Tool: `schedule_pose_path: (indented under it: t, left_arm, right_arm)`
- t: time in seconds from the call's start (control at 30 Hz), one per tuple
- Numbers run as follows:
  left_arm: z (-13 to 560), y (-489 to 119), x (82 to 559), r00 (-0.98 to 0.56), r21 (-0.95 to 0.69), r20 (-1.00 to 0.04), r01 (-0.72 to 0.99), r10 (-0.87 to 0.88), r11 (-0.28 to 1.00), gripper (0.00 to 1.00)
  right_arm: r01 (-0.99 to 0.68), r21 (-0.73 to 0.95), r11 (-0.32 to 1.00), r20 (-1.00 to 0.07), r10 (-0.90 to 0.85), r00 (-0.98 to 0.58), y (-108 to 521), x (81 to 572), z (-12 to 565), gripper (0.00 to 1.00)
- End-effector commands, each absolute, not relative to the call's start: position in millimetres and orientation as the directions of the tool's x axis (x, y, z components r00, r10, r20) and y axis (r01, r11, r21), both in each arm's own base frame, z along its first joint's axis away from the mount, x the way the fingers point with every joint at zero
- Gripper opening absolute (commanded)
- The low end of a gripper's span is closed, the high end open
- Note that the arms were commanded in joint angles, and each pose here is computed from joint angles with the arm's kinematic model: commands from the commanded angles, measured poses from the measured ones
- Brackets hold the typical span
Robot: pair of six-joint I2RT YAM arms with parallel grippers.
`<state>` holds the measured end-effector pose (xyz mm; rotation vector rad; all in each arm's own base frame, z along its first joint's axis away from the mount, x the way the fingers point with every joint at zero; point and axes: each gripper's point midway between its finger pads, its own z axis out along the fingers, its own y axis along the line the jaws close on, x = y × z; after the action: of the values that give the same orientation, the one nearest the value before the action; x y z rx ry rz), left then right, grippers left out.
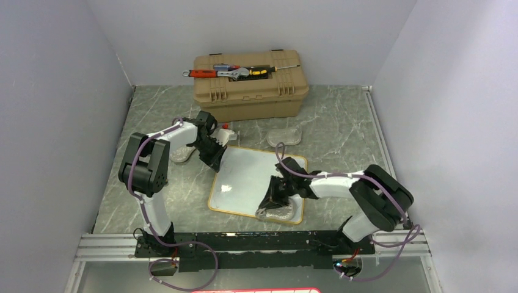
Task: Erase the whiteboard
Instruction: Erase the whiteboard at the center of the board.
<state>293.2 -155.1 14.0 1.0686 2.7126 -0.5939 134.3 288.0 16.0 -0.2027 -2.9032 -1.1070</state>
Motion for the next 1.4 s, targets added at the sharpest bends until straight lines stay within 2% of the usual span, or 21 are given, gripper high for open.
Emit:
schedule_pose_path:
  t: [0.0, 0.13, 0.27, 0.37, 0.53, 0.63, 0.73, 0.9, 1.03, 1.13, 1.37]
  left_arm:
    - [-32, -135, 267, -0.708, -0.269, -0.143, 0.700, 0.691, 0.662, 0.08]
    - [-30, -134, 266, -0.710, -0.273, -0.150, 0.698, 0.688, 0.662, 0.08]
    - [-29, -134, 267, -0.713, -0.278, -0.157, 0.696, 0.684, 0.662, 0.08]
    - [-29, -134, 266, -0.715, -0.283, -0.154, 0.694, 0.683, 0.662, 0.08]
    - [-29, -133, 268, -0.720, -0.286, -0.148, 0.688, 0.678, 0.668, 0.09]
    - [-28, -133, 269, -0.723, -0.288, -0.148, 0.684, 0.675, 0.670, 0.08]
    - [-27, -131, 270, -0.725, -0.290, -0.150, 0.682, 0.672, 0.672, 0.08]
    - [-26, -126, 273, -0.730, -0.295, -0.152, 0.677, 0.666, 0.675, 0.08]
    - [-26, -124, 273, -0.733, -0.302, -0.152, 0.673, 0.663, 0.675, 0.08]
    - [-27, -125, 272, -0.735, -0.311, -0.148, 0.669, 0.661, 0.675, 0.08]
    - [-28, -125, 272, -0.740, -0.319, -0.143, 0.663, 0.657, 0.677, 0.08]
  right_arm:
    - [0.187, 0.401, 0.897, -0.108, 0.249, -0.962, 209, 135, -32, 0.00]
    - [0.231, 0.342, 0.911, -0.234, 0.321, -0.917, 162, 126, -20, 0.00]
    - [0.230, 0.435, 0.871, -0.290, 0.377, -0.880, 164, 121, -24, 0.00]
    - [0.185, 0.482, 0.856, -0.301, 0.361, -0.883, 189, 127, -27, 0.00]
    - [0.055, 0.398, 0.916, -0.277, 0.177, -0.945, 251, 134, -48, 0.00]
    - [0.014, 0.390, 0.921, -0.279, 0.133, -0.951, 272, 135, -49, 0.00]
    - [0.067, 0.340, 0.938, -0.293, 0.173, -0.940, 238, 131, -48, 0.00]
    - [0.263, 0.303, 0.916, -0.328, 0.360, -0.874, 157, 127, -36, 0.00]
    - [0.300, 0.307, 0.903, -0.319, 0.394, -0.862, 148, 125, -38, 0.00]
    - [0.221, 0.379, 0.899, -0.293, 0.343, -0.892, 190, 137, -44, 0.00]
    - [-0.074, 0.518, 0.852, -0.268, 0.079, -0.960, 337, 162, -63, 0.00]
